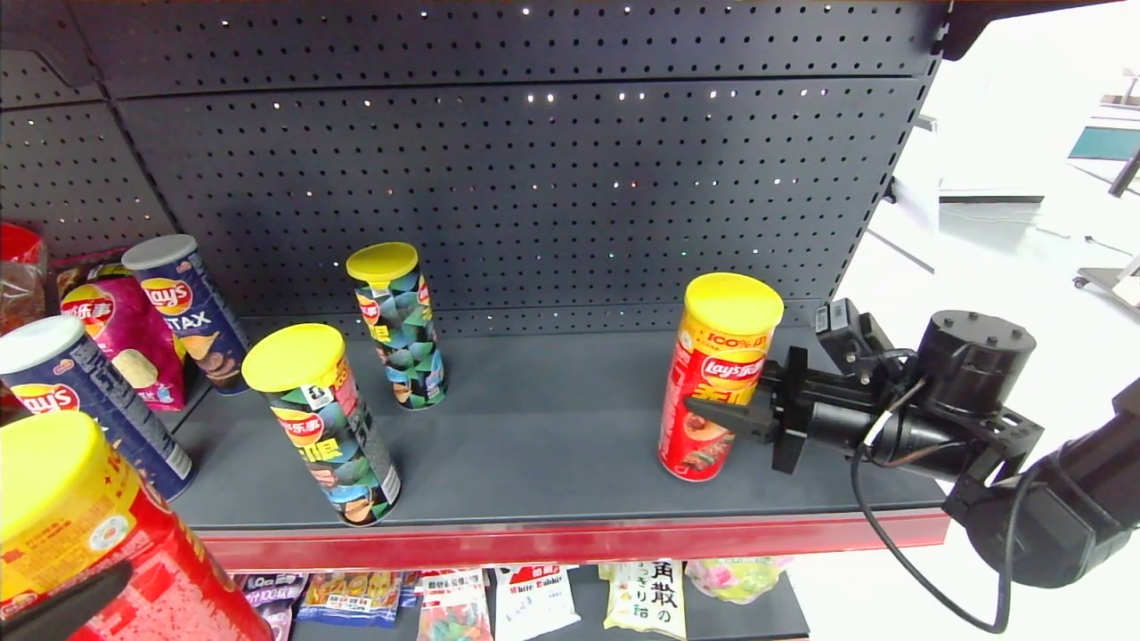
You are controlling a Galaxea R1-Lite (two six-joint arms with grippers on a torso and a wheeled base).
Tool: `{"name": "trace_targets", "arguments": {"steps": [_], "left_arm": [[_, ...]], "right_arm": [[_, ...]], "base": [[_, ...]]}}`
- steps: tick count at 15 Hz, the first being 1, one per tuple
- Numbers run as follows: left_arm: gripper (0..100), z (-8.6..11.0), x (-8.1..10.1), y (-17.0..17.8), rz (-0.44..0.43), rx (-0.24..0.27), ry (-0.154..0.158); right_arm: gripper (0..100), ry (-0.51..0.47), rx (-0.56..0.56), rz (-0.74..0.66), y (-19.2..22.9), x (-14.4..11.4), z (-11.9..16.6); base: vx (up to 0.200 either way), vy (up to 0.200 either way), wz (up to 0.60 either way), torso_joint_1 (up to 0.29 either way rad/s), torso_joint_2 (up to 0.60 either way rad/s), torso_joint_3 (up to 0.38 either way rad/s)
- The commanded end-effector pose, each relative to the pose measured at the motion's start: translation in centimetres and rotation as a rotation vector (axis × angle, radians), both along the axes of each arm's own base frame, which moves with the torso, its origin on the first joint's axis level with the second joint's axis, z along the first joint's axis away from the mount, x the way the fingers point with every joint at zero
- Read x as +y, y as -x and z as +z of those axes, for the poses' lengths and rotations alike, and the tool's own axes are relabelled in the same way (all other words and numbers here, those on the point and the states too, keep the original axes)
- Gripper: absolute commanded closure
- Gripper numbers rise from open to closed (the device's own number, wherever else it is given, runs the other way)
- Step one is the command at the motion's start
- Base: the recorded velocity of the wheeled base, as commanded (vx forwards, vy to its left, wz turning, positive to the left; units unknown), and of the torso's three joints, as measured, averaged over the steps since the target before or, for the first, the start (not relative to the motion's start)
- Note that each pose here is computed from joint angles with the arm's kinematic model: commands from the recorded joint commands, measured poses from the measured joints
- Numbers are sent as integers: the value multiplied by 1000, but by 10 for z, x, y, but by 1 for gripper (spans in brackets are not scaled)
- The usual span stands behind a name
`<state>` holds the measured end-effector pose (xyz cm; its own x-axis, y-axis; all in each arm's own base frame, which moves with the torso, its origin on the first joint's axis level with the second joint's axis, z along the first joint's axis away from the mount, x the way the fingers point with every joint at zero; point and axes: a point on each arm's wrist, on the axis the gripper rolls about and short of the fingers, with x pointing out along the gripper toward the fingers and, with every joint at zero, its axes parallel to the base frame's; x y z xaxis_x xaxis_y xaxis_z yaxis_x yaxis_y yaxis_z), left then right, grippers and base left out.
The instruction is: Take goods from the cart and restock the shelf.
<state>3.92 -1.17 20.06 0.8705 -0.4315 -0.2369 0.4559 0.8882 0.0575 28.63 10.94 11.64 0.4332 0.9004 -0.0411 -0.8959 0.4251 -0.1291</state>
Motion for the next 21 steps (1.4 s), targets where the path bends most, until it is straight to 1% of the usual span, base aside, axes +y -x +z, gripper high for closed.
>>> {"name": "trace_targets", "arguments": {"steps": [1,4,10,12,15,21], "left_arm": [[100,0,0,0,0,0,0],[100,0,0,0,0,0,0],[100,0,0,0,0,0,0],[100,0,0,0,0,0,0],[100,0,0,0,0,0,0],[100,0,0,0,0,0,0]], "right_arm": [[100,5,10,6,1,3,-3],[100,18,37,5,9,8,-9],[100,32,19,3,17,4,-11],[100,39,26,-18,19,5,-14],[100,39,24,-4,22,10,-14],[100,47,42,-8,25,9,-17]], "base": [[0,0,0,0,0,0],[0,0,0,0,0,0],[0,0,0,0,0,0],[0,0,0,0,0,0],[0,0,0,0,0,0],[0,0,0,0,0,0]]}}
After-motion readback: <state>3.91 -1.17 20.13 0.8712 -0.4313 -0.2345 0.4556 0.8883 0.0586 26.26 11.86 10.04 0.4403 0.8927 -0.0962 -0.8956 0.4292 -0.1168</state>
